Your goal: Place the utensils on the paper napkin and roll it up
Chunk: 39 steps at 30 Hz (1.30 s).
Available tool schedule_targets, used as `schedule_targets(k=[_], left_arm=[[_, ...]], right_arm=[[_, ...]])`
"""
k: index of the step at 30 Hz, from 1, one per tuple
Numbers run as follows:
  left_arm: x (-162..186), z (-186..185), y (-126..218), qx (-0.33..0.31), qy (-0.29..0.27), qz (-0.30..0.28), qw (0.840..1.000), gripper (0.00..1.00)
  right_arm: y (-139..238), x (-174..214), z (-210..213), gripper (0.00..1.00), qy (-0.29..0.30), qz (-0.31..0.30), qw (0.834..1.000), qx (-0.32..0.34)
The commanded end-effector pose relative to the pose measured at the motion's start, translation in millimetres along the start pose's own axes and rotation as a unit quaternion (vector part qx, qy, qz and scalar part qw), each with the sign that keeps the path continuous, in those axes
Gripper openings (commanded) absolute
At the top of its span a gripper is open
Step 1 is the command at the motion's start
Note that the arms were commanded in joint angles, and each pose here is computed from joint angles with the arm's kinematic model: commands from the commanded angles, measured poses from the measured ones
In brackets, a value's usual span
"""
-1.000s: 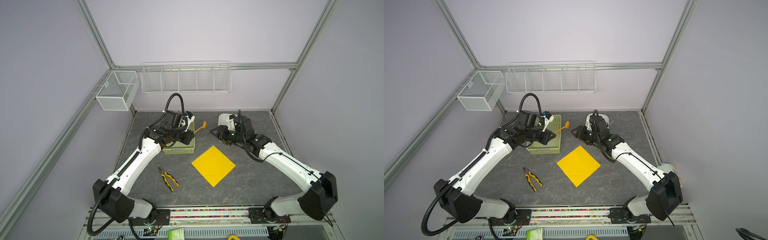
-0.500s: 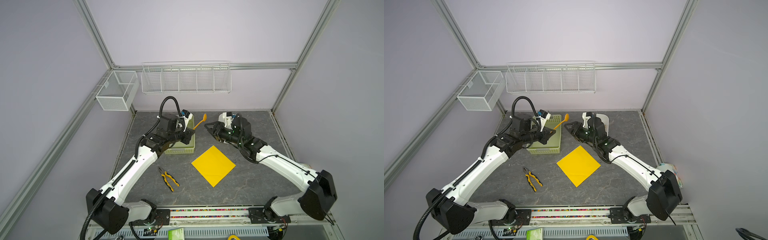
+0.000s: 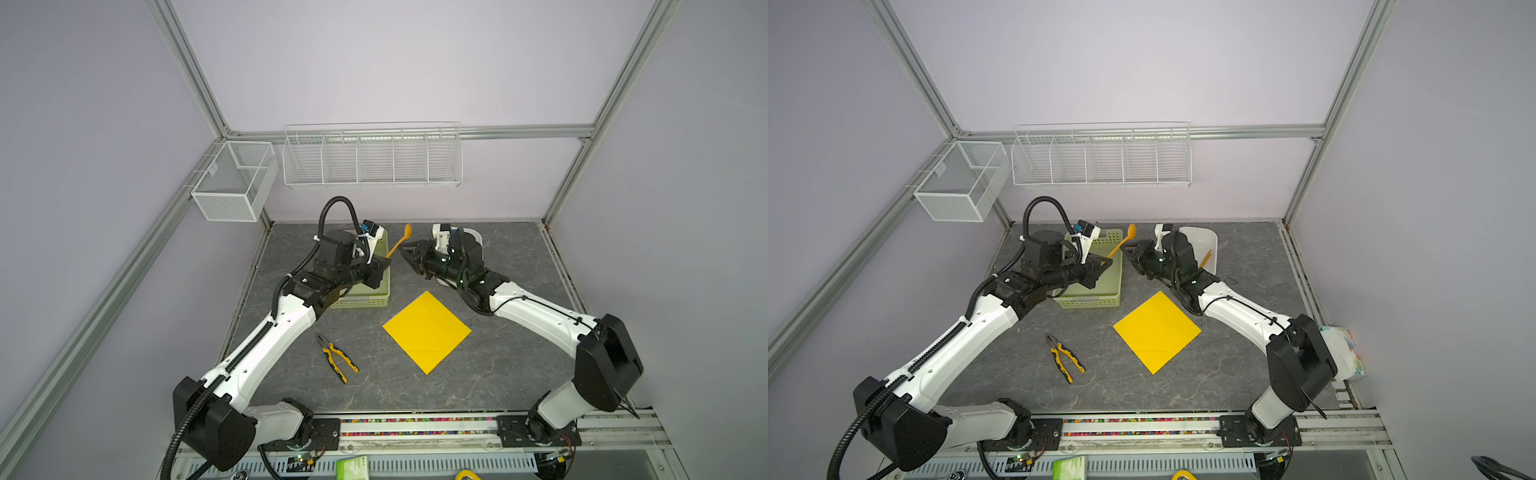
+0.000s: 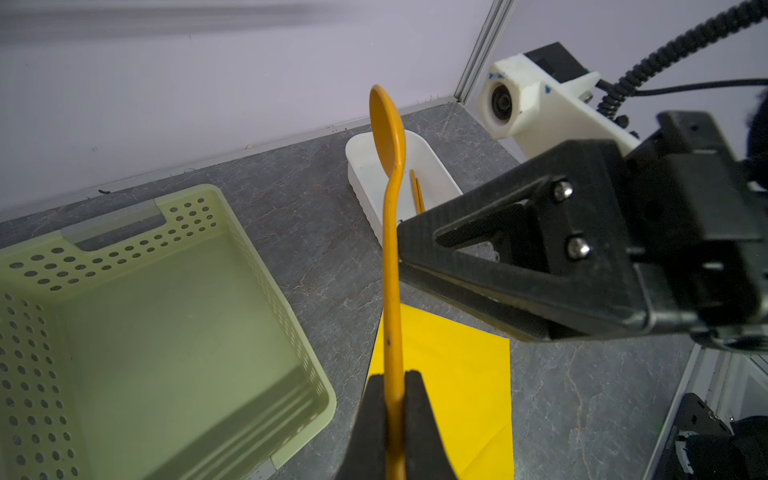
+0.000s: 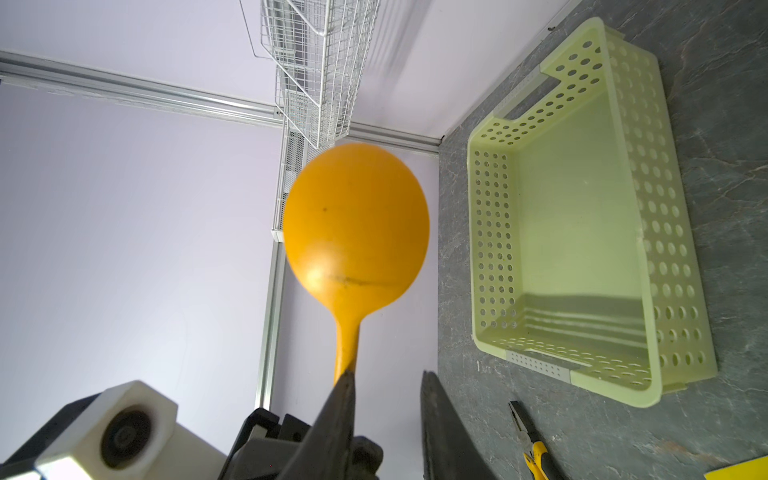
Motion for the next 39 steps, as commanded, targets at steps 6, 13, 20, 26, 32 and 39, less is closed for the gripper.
schedule_targets(k=[6, 13, 20, 26, 32, 39], left_arm=[[0, -4, 7, 0.0, -0.004, -0.017, 1.0, 0.0], [-1, -5, 9, 0.003, -0.008, -0.018, 1.0, 0.0], [1, -6, 11, 0.003, -0.012, -0.015, 1.0, 0.0], [3, -6, 10, 0.007, -0.012, -0.01, 1.0, 0.0], [0, -8, 14, 0.016, 0.003, -0.014, 1.0, 0.2], [-8, -21, 29, 0.077, 0.01, -0.032, 0.996, 0.45]], right_arm=[[0, -1, 11, 0.28, -0.037, -0.013, 0.998, -0.054], [-8, -3, 5, 0.25, -0.049, -0.003, 0.998, -0.046], [-9, -5, 1, 0.16, -0.054, -0.01, 0.997, -0.047], [-7, -6, 1, 0.11, -0.051, -0.014, 0.997, -0.049], [0, -8, 5, 0.07, -0.009, -0.01, 0.999, -0.044], [25, -5, 18, 0.07, 0.131, 0.0, 0.991, -0.009]])
Point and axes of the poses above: each gripper's point midway between its finger pads, its own y axis back along the fingers, its own z axis along the line the jaws close on, x = y × z, the point moved 10 cm from there along y, back along the fingers, and after that the axes turned 10 degrees about -y, right-handed, at the moved point
